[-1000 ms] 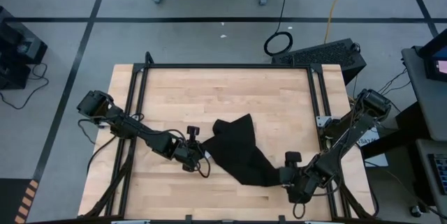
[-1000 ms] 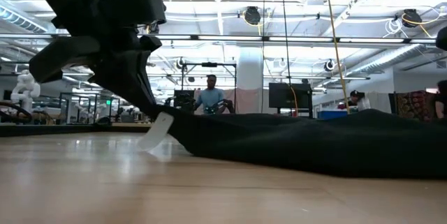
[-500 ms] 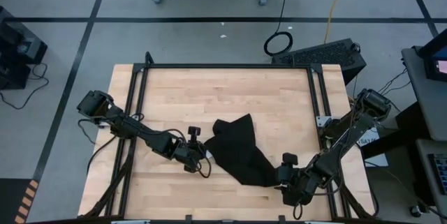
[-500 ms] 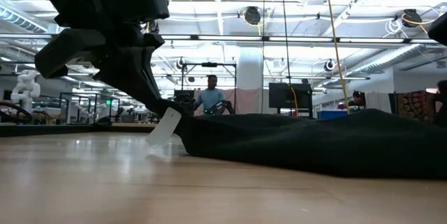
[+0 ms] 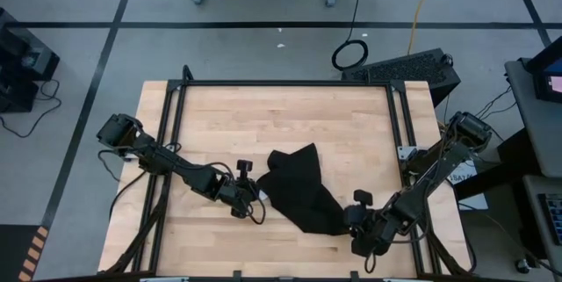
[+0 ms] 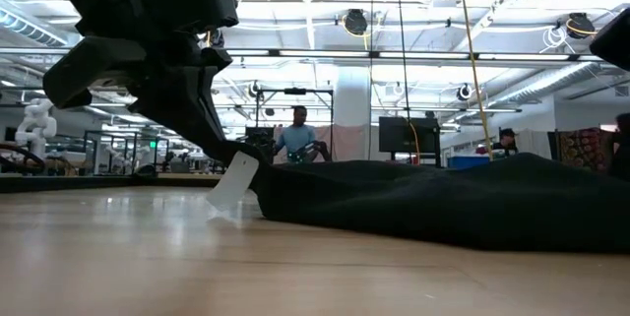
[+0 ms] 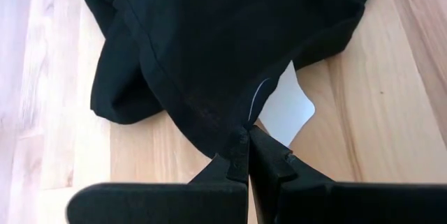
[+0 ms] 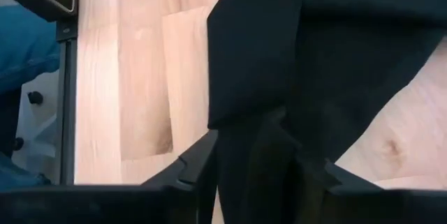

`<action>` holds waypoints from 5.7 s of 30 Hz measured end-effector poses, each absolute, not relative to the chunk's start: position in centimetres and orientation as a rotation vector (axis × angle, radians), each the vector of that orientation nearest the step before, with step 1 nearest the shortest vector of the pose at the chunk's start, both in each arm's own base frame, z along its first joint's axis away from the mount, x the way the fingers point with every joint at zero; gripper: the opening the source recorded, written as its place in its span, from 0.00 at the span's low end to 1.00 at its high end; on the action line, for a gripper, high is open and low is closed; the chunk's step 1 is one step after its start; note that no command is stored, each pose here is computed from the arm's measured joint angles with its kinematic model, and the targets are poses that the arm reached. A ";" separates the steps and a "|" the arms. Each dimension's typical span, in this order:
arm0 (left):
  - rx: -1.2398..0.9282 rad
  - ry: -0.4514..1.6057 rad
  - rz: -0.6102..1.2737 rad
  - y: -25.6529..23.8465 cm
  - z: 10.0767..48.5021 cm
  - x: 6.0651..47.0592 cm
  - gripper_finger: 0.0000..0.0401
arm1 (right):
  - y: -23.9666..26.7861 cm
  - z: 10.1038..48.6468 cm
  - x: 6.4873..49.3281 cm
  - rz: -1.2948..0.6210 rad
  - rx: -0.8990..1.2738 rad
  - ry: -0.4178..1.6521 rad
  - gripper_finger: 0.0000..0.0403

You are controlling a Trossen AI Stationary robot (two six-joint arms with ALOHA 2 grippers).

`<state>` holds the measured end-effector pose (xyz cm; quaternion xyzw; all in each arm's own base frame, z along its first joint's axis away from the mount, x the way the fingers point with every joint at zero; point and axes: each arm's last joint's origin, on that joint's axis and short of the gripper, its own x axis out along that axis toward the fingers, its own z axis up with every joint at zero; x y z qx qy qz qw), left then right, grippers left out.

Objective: Roll towel
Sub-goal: Roll the black microfiber towel

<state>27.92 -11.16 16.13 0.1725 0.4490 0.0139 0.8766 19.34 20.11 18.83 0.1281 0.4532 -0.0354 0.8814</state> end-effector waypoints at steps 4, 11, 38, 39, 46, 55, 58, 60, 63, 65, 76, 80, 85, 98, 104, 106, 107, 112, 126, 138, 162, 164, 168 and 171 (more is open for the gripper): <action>0.360 0.938 0.028 -11.2 16.1 27.9 0.00 | 19.9 18.9 19.5 -0.115 0.254 0.896 0.29; 0.357 0.939 0.028 -11.2 16.1 27.9 0.00 | 19.8 18.9 19.6 -0.118 0.256 0.912 0.24; 0.354 0.930 0.028 -11.2 16.2 28.0 0.00 | 20.1 14.7 12.9 -0.482 0.726 1.020 0.53; 0.354 0.930 0.027 -11.2 16.2 28.0 0.00 | 20.1 14.6 12.7 -0.487 0.732 1.018 0.53; 0.351 0.922 0.027 -11.2 16.2 28.0 0.00 | 19.7 13.1 12.4 -0.452 0.813 0.851 0.45; 0.365 0.923 0.020 -11.2 16.2 28.0 0.00 | 19.8 13.2 12.7 -0.375 0.741 0.730 0.08; 0.377 0.921 0.028 -11.1 16.2 28.1 0.00 | 20.0 14.1 13.1 -0.319 0.642 0.695 0.02; 0.382 0.920 0.038 -11.0 16.2 28.1 0.00 | 20.4 14.8 13.4 -0.281 0.559 0.646 0.03; 0.379 0.921 0.045 -10.9 16.2 28.1 0.00 | 21.4 16.1 14.1 -0.188 0.405 0.581 0.01; 0.382 0.919 0.053 -10.9 16.2 28.1 0.00 | 22.1 16.8 14.7 -0.093 0.301 0.573 0.01; 0.453 0.882 0.196 -10.5 16.4 28.1 0.00 | 24.7 15.1 17.0 0.150 0.079 0.722 0.07; 0.470 0.874 0.224 -10.4 16.5 28.1 0.00 | 25.3 14.9 17.2 0.161 0.226 0.783 0.17; 0.546 0.815 0.376 -9.8 16.9 28.5 0.00 | 25.4 16.0 16.9 0.164 0.488 0.865 0.34; 0.739 0.631 0.804 -7.6 21.9 31.1 0.00 | 21.4 16.7 18.4 -0.058 0.018 0.718 0.40; 0.766 0.601 0.681 -9.0 24.2 29.9 0.00 | 19.3 16.4 20.1 -0.172 0.093 0.766 0.39; 0.746 0.586 0.591 -9.7 24.7 29.3 0.00 | 18.2 16.2 20.6 -0.255 0.129 0.777 0.39; 0.728 0.575 0.554 -10.0 24.9 29.2 0.00 | 17.7 16.1 20.8 -0.282 0.124 0.792 0.39; 0.700 0.555 0.496 -10.7 25.3 28.6 0.00 | 16.3 14.5 22.3 -0.240 0.007 0.930 0.39; 0.631 0.577 0.484 -10.5 24.7 28.5 0.00 | 16.7 11.7 22.1 -0.029 0.155 0.914 0.44; 0.621 0.577 0.464 -10.5 24.7 28.5 0.00 | 14.5 9.4 20.3 0.099 0.280 0.695 0.59; 0.598 0.571 0.468 -10.5 24.7 28.5 0.00 | 13.2 8.0 22.2 0.326 0.325 0.623 0.27; 0.597 0.571 0.468 -10.5 24.7 28.5 0.00 | 13.3 7.9 22.4 0.336 0.309 0.621 0.19; 0.598 0.571 0.468 -10.5 24.7 28.5 0.00 | 13.5 8.1 22.6 0.364 0.289 0.611 0.03; 0.598 0.571 0.468 -10.5 24.7 28.5 0.00 | 13.5 8.8 22.6 0.370 0.307 0.587 0.02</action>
